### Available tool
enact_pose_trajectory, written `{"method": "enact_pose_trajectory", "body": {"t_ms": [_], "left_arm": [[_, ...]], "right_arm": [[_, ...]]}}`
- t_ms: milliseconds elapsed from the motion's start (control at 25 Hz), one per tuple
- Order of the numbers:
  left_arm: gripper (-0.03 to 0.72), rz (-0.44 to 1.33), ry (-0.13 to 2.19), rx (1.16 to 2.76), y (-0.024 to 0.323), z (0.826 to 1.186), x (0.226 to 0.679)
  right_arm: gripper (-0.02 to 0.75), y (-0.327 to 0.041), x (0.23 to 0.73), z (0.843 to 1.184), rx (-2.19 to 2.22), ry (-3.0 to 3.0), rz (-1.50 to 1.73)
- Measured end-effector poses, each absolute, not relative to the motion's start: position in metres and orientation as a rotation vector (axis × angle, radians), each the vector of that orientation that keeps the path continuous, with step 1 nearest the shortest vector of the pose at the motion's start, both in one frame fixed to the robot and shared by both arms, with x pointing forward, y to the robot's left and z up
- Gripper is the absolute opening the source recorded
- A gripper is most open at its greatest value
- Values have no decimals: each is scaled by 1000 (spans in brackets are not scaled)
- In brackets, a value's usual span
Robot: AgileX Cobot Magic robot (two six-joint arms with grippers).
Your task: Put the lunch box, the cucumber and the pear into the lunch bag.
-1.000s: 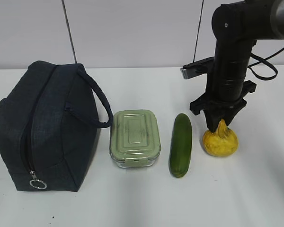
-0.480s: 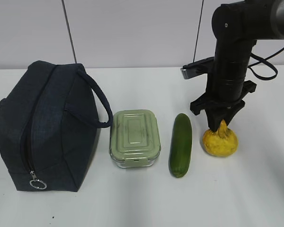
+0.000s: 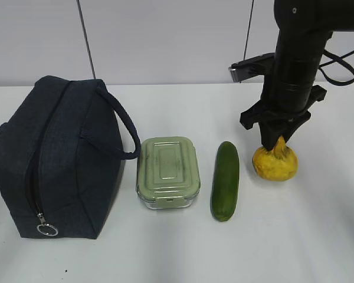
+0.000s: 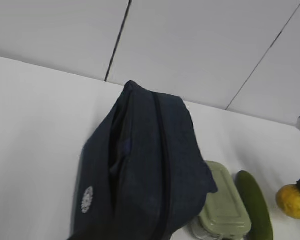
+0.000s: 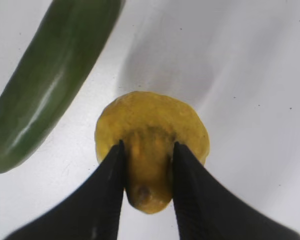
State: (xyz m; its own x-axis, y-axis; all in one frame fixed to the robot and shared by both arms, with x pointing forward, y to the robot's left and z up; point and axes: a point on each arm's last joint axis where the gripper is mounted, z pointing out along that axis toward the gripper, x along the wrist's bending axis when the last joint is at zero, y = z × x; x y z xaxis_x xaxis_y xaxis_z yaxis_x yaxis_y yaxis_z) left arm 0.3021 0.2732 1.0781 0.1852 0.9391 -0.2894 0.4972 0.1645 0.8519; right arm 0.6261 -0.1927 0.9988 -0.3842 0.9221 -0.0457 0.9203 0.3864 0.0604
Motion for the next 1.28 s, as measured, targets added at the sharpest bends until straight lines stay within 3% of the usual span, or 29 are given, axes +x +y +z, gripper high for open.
{"method": "enact_pose_trajectory", "body": {"t_ms": [200,640,880,1000,1200,1280], "left_arm": [[435,440,1440,1506,267,1074,341],[435,234,1657,1575,271,1027,414],[429,244,1654,1609,273,1021,440],[347,229,1673,1621,273,1016,449],[54,175,1695,1647,272,1006,453],[1,159,1700,1631,271,1006,454]], "right_arm": [[237,-190,629,1014,1696,2537,109],[236,-172,640,1055,1724,2521,445],[236,-156,641,1078,1696,2577,713],[236,-146,639,1086,1655,2639,887],[236,-128,633,1098,1545,2735,1210],[236,-118,630,1103,1490,2762,1322]]}}
